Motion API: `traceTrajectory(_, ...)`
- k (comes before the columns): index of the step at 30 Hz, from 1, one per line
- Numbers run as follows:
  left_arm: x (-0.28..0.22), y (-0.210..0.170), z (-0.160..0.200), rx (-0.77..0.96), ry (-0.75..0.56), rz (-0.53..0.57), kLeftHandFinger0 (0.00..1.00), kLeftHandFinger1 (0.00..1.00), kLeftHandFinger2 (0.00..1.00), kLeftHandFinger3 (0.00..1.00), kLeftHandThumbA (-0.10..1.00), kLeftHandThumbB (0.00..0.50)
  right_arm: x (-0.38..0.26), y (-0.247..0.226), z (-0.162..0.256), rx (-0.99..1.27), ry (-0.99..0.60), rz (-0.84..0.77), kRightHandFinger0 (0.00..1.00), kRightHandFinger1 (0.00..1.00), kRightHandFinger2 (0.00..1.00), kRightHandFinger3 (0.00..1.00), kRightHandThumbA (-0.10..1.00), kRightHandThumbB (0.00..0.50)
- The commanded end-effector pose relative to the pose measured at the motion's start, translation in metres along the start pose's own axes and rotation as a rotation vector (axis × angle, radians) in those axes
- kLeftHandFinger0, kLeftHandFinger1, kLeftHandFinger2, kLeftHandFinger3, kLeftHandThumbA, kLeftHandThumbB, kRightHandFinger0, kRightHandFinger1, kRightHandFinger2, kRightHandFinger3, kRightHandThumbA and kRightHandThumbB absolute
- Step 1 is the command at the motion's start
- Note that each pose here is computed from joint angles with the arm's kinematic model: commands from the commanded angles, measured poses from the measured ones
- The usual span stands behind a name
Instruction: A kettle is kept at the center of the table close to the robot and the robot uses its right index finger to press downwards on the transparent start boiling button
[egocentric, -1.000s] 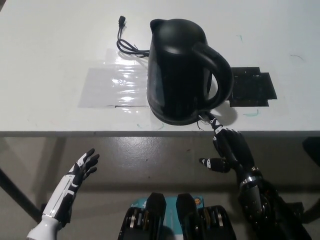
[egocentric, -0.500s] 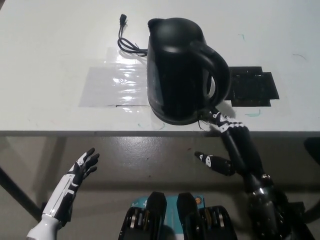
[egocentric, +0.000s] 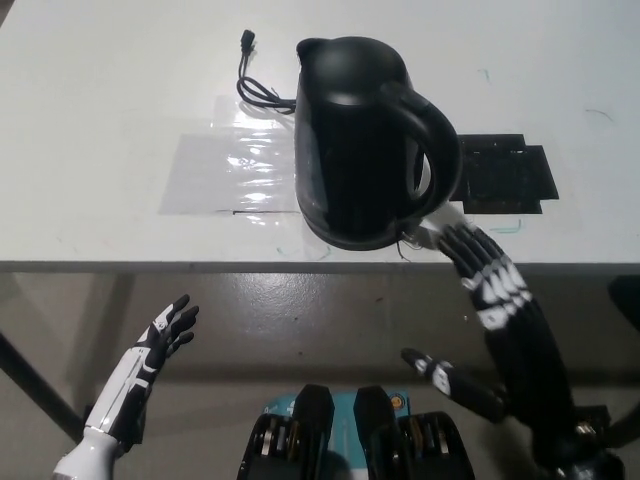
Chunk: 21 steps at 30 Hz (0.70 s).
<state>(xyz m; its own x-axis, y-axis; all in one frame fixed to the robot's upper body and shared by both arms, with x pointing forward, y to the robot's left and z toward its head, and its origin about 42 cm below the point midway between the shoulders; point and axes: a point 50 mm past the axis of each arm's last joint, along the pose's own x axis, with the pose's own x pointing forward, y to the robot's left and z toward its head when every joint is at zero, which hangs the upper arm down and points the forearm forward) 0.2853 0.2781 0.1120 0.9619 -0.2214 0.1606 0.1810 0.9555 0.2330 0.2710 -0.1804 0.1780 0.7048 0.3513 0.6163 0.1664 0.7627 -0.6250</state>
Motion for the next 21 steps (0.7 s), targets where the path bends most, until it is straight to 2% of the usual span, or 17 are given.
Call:
traceTrajectory(1,0.005,0.008,0.009,0.016,-0.059,-0.01,1.0,1.0,1.0,1.0,1.0,0.289,-0.02,-0.022,-0.004,-0.007,-0.024,-0.085,1.0,1.0,1.0,1.0,1.0,0.344)
traceTrajectory(2,0.005,0.008,0.009,0.015,-0.06,-0.011,1.0,1.0,1.0,1.0,1.0,0.289,-0.022,-0.023,-0.006,0.001,-0.014,-0.089,1.0,1.0,1.0,1.0,1.0,0.33)
traceTrajectory(4,0.005,0.007,0.008,0.01,-0.053,-0.012,1.0,1.0,1.0,1.0,1.0,0.297,-0.036,-0.026,-0.016,0.061,0.056,-0.102,1.0,1.0,1.0,1.0,1.0,0.387)
traceTrajectory(5,0.005,0.007,0.008,0.011,-0.054,-0.011,1.0,1.0,1.0,1.0,1.0,0.293,-0.041,-0.027,-0.019,0.082,0.081,-0.107,1.0,1.0,1.0,1.0,1.0,0.389)
traceTrajectory(7,0.004,0.006,0.007,0.014,-0.055,-0.009,1.0,1.0,1.0,1.0,1.0,0.288,-0.05,-0.027,-0.027,0.082,0.12,-0.116,1.0,1.0,1.0,1.0,1.0,0.375)
traceTrajectory(11,0.002,0.005,0.006,0.014,-0.048,-0.004,1.0,1.0,1.0,1.0,1.0,0.298,-0.06,-0.028,-0.036,0.128,0.184,-0.117,1.0,1.0,1.0,1.0,1.0,0.38)
traceTrajectory(13,0.002,0.005,0.006,0.013,-0.05,-0.007,1.0,1.0,1.0,1.0,1.0,0.281,-0.066,-0.024,-0.045,0.18,0.236,-0.127,1.0,1.0,1.0,1.0,1.0,0.372)
traceTrajectory(16,0.002,0.006,0.005,0.013,-0.05,-0.008,1.0,1.0,1.0,1.0,1.0,0.289,-0.069,-0.019,-0.053,0.198,0.274,-0.136,1.0,1.0,1.0,1.0,1.0,0.333)
traceTrajectory(21,0.002,0.006,0.005,0.017,-0.049,-0.003,1.0,1.0,1.0,1.0,1.0,0.293,-0.072,-0.01,-0.066,0.237,0.335,-0.131,1.0,1.0,1.0,1.0,1.0,0.325)
